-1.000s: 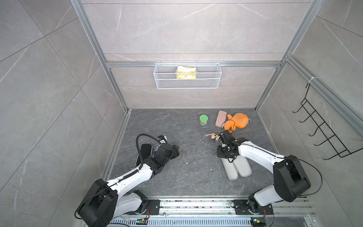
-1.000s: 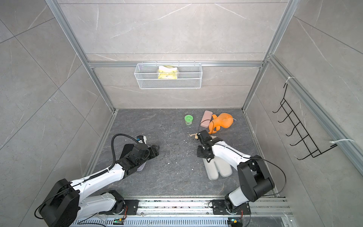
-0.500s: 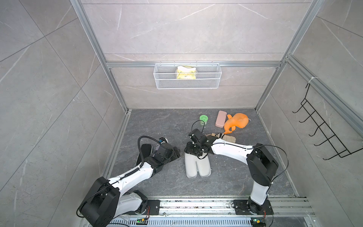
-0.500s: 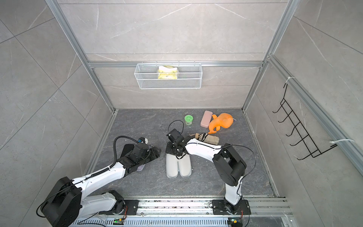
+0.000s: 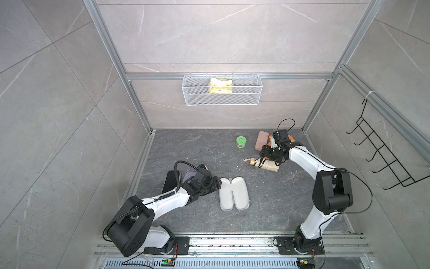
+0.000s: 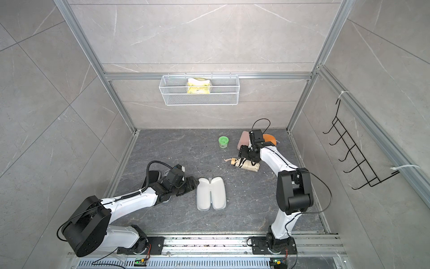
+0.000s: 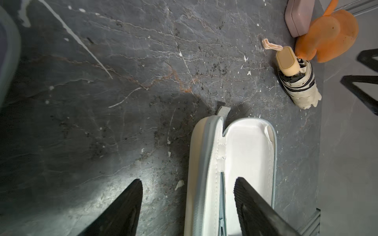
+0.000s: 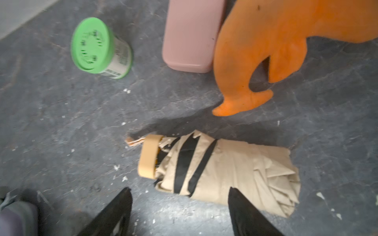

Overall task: Put umbrellas into zippered umbrella sleeves
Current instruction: Adjust the umbrella at the center of the board, then pick up the umbrella from the center of the board.

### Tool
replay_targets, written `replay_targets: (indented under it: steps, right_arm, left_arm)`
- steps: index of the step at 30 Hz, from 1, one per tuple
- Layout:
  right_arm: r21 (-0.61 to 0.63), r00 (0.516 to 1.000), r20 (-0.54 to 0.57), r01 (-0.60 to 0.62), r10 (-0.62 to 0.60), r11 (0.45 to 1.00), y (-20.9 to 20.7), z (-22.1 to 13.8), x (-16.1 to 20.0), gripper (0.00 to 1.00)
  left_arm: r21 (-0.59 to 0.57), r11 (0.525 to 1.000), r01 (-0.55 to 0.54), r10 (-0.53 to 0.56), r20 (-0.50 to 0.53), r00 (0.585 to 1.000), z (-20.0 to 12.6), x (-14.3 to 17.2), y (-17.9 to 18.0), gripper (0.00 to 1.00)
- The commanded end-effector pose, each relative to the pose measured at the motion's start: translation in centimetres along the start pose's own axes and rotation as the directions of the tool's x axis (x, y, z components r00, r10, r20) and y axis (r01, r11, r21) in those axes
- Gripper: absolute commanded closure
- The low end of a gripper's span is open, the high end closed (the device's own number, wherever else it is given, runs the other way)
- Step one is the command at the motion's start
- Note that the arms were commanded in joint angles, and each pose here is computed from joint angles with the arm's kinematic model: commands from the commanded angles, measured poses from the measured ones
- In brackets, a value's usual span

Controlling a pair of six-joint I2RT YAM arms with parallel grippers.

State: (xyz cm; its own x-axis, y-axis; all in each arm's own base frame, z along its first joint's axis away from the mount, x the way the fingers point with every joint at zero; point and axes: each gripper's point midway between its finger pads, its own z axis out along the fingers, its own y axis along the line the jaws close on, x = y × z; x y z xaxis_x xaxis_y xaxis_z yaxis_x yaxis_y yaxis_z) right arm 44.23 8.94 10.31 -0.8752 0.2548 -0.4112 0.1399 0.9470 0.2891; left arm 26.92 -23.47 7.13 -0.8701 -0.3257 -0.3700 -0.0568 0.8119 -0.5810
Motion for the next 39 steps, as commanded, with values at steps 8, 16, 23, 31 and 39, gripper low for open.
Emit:
replay_targets:
  steps: [8, 16, 23, 31, 39]
  right_arm:
    - [-0.035, 0.994, -0.053, -0.099, 0.097, 0.994, -0.6, 2.8, 1.0, 0.23]
    - [-0.176, 0.978, -0.182, -0.133, 0.1, 0.975, 3.4, 0.3, 9.4, 0.23]
    - [0.053, 0.985, -0.159, 0.083, -0.074, 0.995, -0.6, -1.3, 10.3, 0.17]
    - [0.12, 0.996, -0.061, -0.06, 0.068, 0.991, -0.3, -0.6, 10.5, 0.15]
    - [-0.009, 0.924, 0.005, -0.383, 0.383, 0.924, 2.0, 1.8, 9.7, 0.14]
  left_arm:
    - [0.063, 0.998, 0.028, -0.029, 0.018, 0.999, 0.3, -0.7, -1.6, 0.27]
    - [0.078, 0.997, 0.024, -0.026, 0.02, 0.999, 0.4, -0.8, -1.9, 0.27]
    - [0.084, 0.996, -0.002, 0.0, 0.026, 1.0, 0.4, -1.3, -2.6, 0.27]
    - [0.088, 0.996, 0.015, -0.015, -0.001, 1.0, 1.1, -0.7, -2.3, 0.27]
    - [0.093, 0.995, 0.022, -0.023, 0.001, 1.0, 1.1, -0.7, -2.4, 0.27]
